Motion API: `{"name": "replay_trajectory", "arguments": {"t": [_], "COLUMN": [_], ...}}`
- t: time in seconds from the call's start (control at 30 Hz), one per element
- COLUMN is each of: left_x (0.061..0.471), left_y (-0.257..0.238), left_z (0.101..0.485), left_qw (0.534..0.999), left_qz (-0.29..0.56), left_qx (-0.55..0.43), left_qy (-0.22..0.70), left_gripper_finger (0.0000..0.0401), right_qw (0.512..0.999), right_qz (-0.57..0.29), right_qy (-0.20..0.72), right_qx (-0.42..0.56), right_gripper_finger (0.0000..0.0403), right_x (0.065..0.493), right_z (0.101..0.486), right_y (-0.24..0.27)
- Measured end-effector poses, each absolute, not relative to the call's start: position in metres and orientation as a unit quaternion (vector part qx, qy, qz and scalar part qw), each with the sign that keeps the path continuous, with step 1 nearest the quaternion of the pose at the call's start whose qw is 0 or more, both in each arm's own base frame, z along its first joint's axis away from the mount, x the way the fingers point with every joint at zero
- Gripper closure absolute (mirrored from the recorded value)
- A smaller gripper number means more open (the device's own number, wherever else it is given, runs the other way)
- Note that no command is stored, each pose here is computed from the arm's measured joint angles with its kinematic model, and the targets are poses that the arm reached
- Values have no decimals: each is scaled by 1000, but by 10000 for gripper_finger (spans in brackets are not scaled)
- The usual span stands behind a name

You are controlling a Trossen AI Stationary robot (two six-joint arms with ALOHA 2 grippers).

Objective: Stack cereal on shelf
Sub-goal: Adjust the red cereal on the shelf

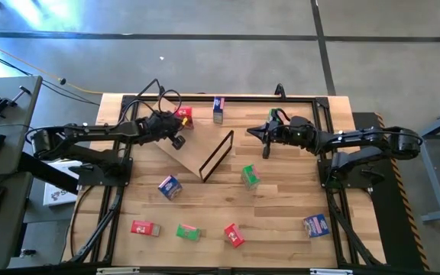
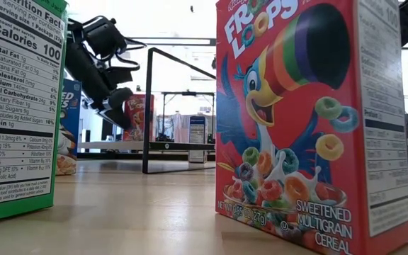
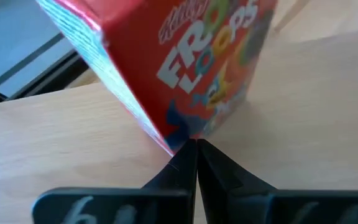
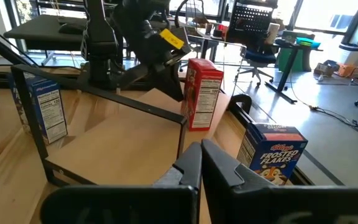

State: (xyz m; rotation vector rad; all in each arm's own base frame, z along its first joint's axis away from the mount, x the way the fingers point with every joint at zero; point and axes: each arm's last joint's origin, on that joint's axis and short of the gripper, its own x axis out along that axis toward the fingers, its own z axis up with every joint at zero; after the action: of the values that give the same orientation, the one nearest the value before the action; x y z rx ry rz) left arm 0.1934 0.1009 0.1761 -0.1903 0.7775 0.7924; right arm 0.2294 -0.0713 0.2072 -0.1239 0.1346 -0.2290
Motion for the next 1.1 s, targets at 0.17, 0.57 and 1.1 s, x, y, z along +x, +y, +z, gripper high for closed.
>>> {"name": "replay_trajectory", "arguments": {"t": [0.17, 0.57, 1.1], "left_x": [191, 189, 193], "left_y": [106, 109, 112], "left_z": [176, 176, 181], "left_qw": [837, 834, 846], "left_qz": [395, 401, 401], "left_qx": [-90, -80, -63], "left_qy": [367, 371, 346], "left_gripper_finger": [396, 396, 396], "right_qw": [989, 989, 989], "right_qz": [-114, -114, -114], "right_qy": [67, 67, 67], "right_qx": [-62, -62, -62], "right_gripper_finger": [403, 403, 403], "right_x": [229, 229, 229], "right_z": [207, 207, 207], "right_y": [-71, -71, -71]}}
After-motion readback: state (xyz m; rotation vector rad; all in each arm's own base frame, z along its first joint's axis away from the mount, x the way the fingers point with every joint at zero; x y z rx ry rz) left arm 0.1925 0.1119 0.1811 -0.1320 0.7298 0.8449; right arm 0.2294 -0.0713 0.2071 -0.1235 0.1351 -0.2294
